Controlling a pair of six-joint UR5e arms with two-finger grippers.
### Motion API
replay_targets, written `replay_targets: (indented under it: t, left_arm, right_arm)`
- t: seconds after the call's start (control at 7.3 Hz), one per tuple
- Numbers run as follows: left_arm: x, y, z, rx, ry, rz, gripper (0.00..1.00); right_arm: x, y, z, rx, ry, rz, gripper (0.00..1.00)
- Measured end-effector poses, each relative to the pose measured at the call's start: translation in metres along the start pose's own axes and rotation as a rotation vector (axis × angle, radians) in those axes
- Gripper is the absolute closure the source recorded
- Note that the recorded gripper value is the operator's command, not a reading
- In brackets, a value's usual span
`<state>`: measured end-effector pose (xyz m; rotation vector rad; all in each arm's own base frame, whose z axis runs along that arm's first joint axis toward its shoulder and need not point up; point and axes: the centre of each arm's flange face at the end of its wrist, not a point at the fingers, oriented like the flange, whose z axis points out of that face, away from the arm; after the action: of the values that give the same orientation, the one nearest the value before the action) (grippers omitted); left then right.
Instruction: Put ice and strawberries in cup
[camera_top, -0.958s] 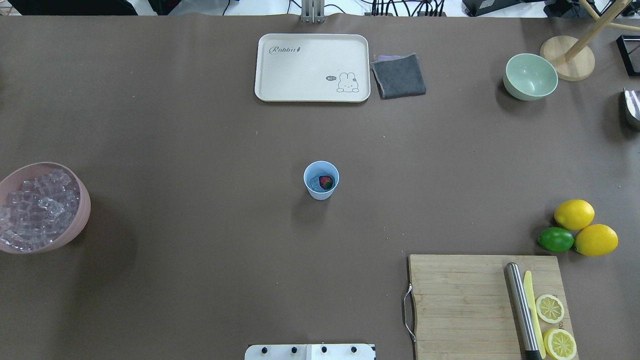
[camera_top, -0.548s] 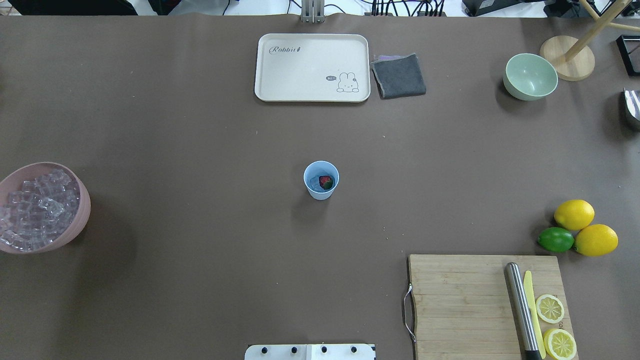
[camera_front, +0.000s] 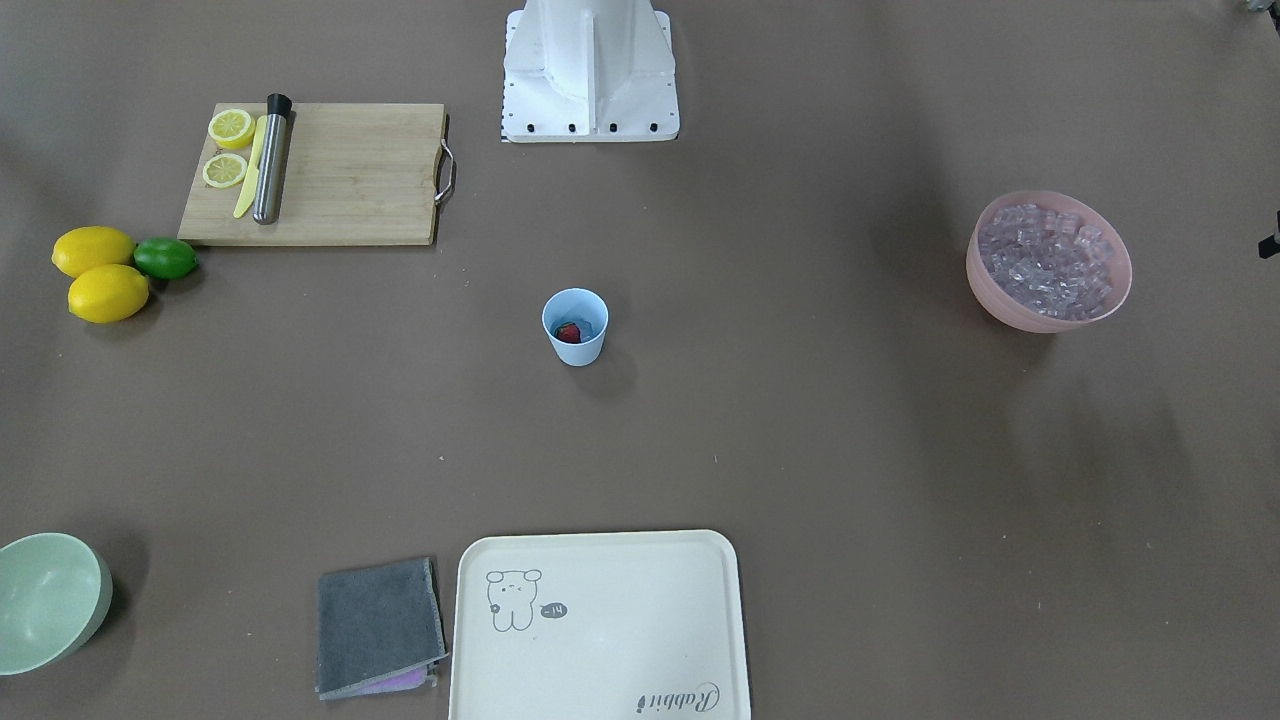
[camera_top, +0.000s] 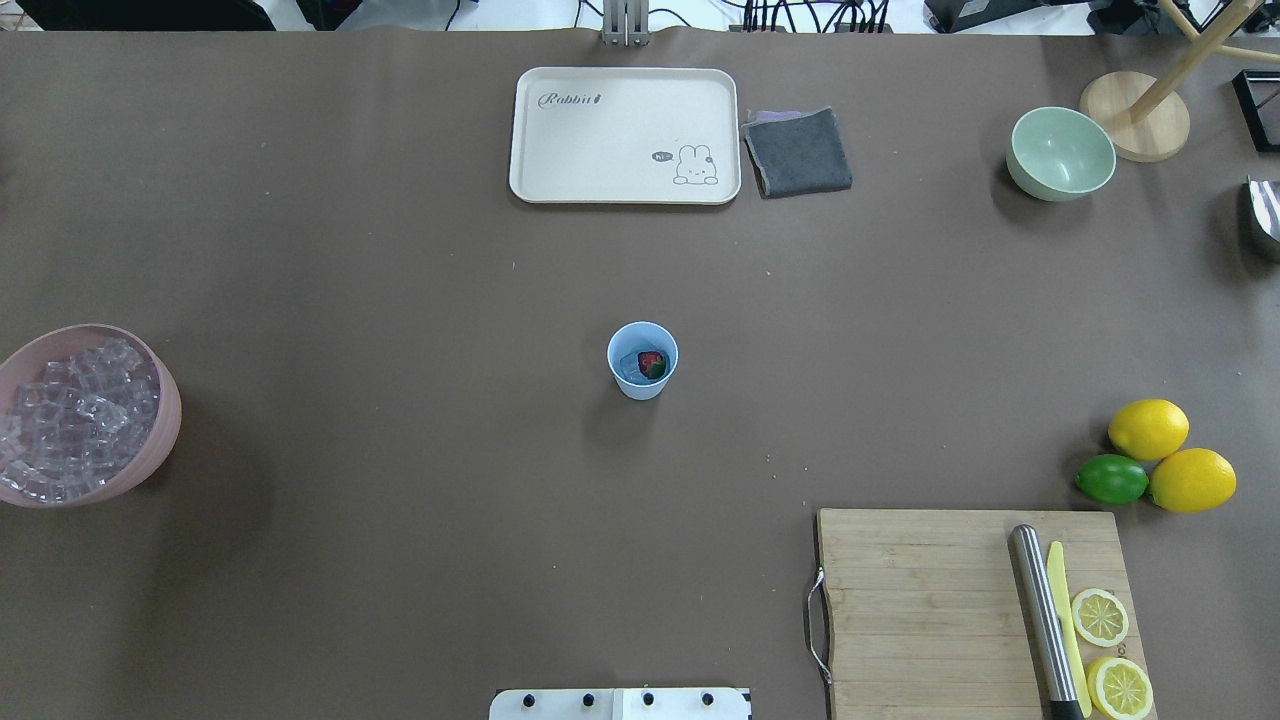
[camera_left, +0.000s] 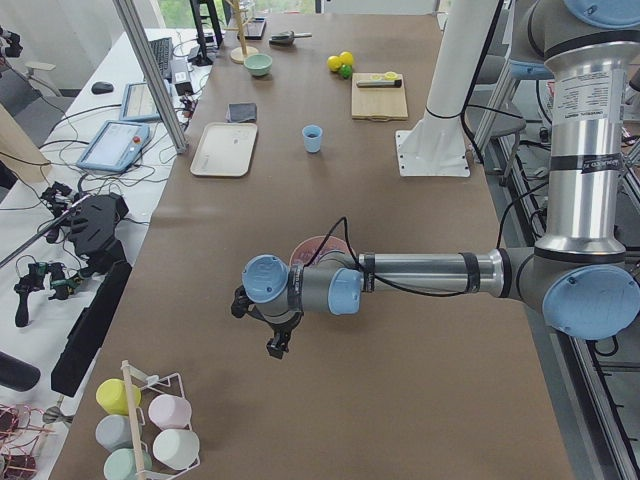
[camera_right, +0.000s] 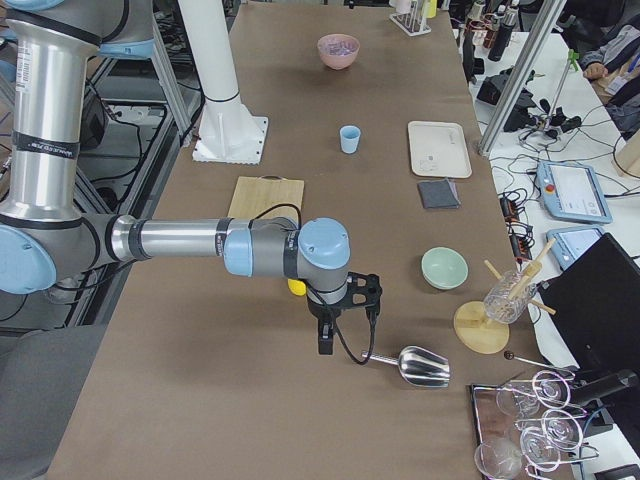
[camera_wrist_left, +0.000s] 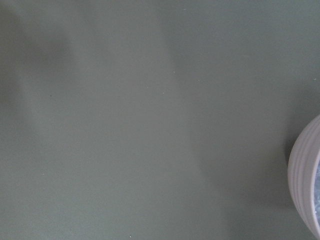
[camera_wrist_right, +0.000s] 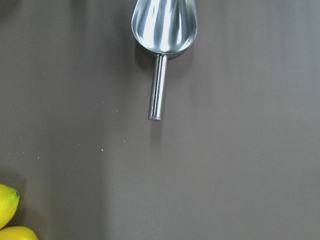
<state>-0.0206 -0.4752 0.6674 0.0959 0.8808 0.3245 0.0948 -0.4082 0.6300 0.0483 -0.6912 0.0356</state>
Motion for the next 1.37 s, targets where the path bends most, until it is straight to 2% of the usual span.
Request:
replay_targets:
  t: [1.1, 1.37]
  left_arm:
    - [-0.0005, 0.0002, 0.0006, 0.000, 0.000, 0.000, 0.01]
    - [-0.0007, 0.0009, 0.0009, 0.000, 0.000, -0.001, 0.01]
  right_arm:
    - [0.0021, 0.0079, 0.0043, 0.001, -0.020, -0.017, 0.00]
    - [-0.0004, 0.0090, 0.0038, 0.002, -0.040, -0.018, 0.00]
